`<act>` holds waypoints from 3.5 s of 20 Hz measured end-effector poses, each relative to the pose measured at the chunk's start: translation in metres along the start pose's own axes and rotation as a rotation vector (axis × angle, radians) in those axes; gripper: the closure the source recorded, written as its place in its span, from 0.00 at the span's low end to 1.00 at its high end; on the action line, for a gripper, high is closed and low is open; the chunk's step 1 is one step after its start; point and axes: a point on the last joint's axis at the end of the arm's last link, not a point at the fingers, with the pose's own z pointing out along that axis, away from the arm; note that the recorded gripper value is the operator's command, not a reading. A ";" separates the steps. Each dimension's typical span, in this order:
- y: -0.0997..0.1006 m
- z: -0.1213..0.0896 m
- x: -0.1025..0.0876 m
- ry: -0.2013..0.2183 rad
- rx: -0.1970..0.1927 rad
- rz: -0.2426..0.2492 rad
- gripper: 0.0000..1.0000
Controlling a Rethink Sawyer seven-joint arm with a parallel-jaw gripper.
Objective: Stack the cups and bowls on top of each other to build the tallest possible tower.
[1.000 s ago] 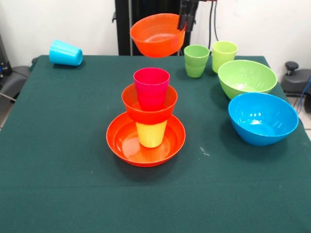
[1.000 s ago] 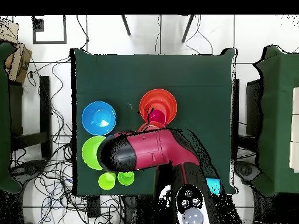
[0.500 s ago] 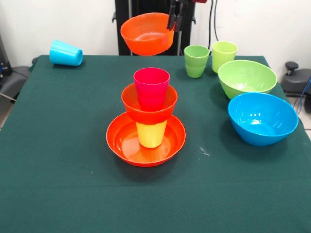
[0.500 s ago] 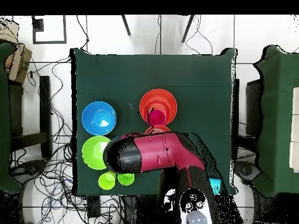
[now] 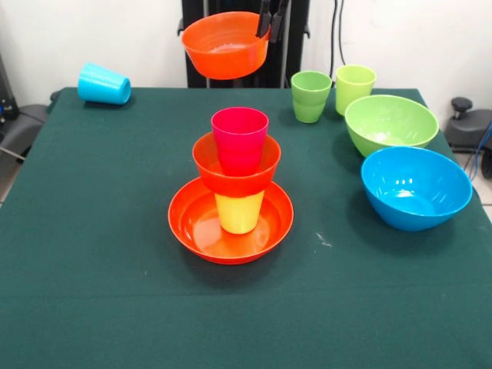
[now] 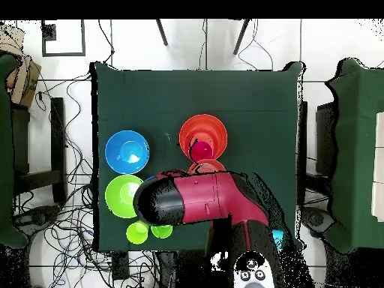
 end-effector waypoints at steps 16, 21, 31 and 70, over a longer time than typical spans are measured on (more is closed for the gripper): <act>-0.002 -0.010 -0.020 -0.045 0.005 0.005 1.00; 0.002 -0.013 -0.026 -0.059 0.008 -0.001 1.00; 0.006 -0.016 -0.037 -0.081 0.022 -0.003 1.00; 0.017 -0.002 -0.033 -0.057 0.055 -0.019 1.00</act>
